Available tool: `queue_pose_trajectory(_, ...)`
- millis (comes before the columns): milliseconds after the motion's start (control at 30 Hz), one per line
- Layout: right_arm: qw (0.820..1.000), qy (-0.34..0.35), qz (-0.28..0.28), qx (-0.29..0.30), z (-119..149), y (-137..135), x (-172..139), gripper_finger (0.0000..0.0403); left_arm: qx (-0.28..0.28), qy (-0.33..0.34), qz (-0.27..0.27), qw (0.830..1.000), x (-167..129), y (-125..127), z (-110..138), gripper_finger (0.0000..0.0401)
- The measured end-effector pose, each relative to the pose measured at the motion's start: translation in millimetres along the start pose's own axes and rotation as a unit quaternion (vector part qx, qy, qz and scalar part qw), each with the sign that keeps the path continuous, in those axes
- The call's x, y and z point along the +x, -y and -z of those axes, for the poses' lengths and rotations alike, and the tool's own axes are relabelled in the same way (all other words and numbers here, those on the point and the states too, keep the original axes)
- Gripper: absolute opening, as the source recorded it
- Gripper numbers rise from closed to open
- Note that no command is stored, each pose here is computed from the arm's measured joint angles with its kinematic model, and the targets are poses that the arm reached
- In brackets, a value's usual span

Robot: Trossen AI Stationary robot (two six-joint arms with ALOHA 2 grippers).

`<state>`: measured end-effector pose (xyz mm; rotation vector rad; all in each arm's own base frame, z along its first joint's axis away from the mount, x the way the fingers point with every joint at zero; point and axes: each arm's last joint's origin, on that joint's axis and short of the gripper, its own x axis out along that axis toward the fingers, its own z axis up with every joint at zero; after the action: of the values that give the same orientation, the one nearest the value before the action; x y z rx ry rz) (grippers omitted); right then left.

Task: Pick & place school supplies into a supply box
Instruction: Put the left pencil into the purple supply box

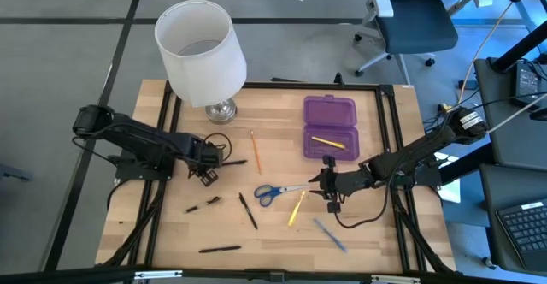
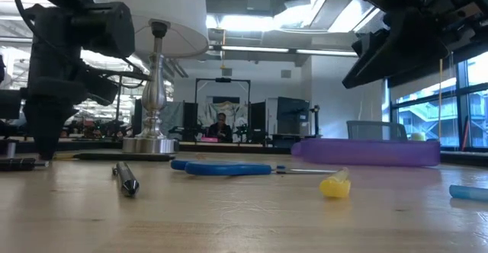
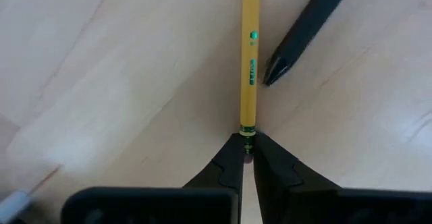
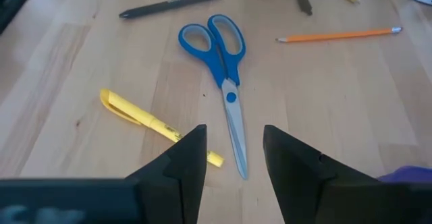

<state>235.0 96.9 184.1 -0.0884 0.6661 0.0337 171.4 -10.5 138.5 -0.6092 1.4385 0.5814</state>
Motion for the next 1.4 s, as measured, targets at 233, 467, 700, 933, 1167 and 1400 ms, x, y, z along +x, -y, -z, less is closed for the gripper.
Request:
queue_pose_trajectory(233,0.999,-0.004,0.002,0.035,1.0,0.2,0.0,0.0152,0.015,0.017,0.019,1.0,-9.1,7.0,-6.4,0.001)
queue_pose_trajectory(467,0.992,0.01,0.064,0.112,6.7,4.7,1.1,0.0152,0.025,0.028,0.032,0.999,-17.8,12.8,-11.2,0.001)
queue_pose_trajectory(700,0.983,0.041,0.104,0.144,29.6,10.1,4.7,0.0152,0.066,0.069,0.051,0.994,-34.0,23.4,-22.0,0.001)
queue_pose_trajectory(933,0.978,0.189,0.064,0.062,40.1,11.2,-1.0,0.0152,0.152,0.218,0.118,0.957,-48.9,45.2,-44.4,0.001)
queue_pose_trajectory(1167,0.966,0.25,0.058,0.043,36.5,14.3,-6.8,0.0152,0.281,0.405,0.18,0.851,-75.4,69.9,-63.0,0.001)
queue_pose_trajectory(1400,0.952,0.297,0.073,0.028,0.4,17.5,-9.1,0.0152,0.347,0.499,0.178,0.774,-91.8,79.8,-67.2,0.0011)
